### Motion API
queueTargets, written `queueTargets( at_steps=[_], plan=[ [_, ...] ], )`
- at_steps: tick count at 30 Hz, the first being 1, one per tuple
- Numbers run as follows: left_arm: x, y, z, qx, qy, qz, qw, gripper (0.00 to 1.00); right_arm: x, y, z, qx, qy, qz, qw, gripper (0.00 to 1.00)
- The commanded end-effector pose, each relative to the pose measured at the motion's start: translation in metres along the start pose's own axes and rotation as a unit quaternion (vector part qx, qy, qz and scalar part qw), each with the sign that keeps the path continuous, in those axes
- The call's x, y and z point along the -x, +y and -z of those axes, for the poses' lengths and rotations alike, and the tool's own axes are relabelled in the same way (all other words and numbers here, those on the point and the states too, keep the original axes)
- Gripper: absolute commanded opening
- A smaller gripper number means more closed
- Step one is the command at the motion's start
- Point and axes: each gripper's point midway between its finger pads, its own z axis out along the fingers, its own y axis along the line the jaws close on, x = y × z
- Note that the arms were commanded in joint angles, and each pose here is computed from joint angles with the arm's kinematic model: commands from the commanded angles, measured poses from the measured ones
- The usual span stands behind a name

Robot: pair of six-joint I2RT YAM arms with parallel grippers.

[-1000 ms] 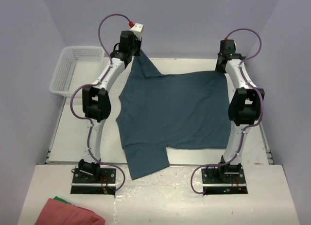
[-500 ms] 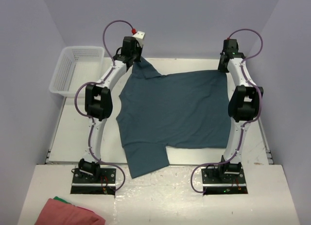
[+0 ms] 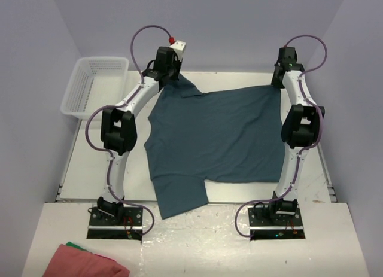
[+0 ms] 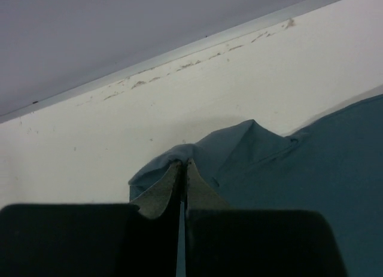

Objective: Fold and stack the t-shirts
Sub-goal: Flatten out the tshirt, then fold the flattened tshirt in 1/3 of the way

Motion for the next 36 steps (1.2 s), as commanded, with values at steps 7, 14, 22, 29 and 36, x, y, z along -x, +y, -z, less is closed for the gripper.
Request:
queueTargets(
  at_steps=[7, 14, 22, 29, 36],
  plan=[
    [0.055, -0.004, 0.058, 0.02, -0.054, 0.014, 0.998, 0.0, 0.015, -0.002, -0.004, 0.01, -0.009, -0.015, 1.0, 0.0],
    [0.045, 0.0, 0.076, 0.044, -0.042, 0.03, 0.998, 0.0, -0.012, -0.002, -0.002, 0.007, 0.028, -0.032, 0.999, 0.0],
    [0.036, -0.011, 0.109, 0.035, -0.036, 0.051, 0.997, 0.0, -0.02, -0.013, 0.027, -0.015, 0.034, -0.065, 0.997, 0.0],
    [0.024, -0.029, 0.136, 0.032, -0.032, 0.066, 0.997, 0.0, -0.018, -0.018, 0.048, -0.018, 0.027, -0.085, 0.996, 0.0],
    [0.006, -0.023, 0.156, 0.049, -0.019, 0.084, 0.995, 0.0, -0.021, -0.025, 0.061, -0.031, 0.029, -0.094, 0.995, 0.0]
  ],
)
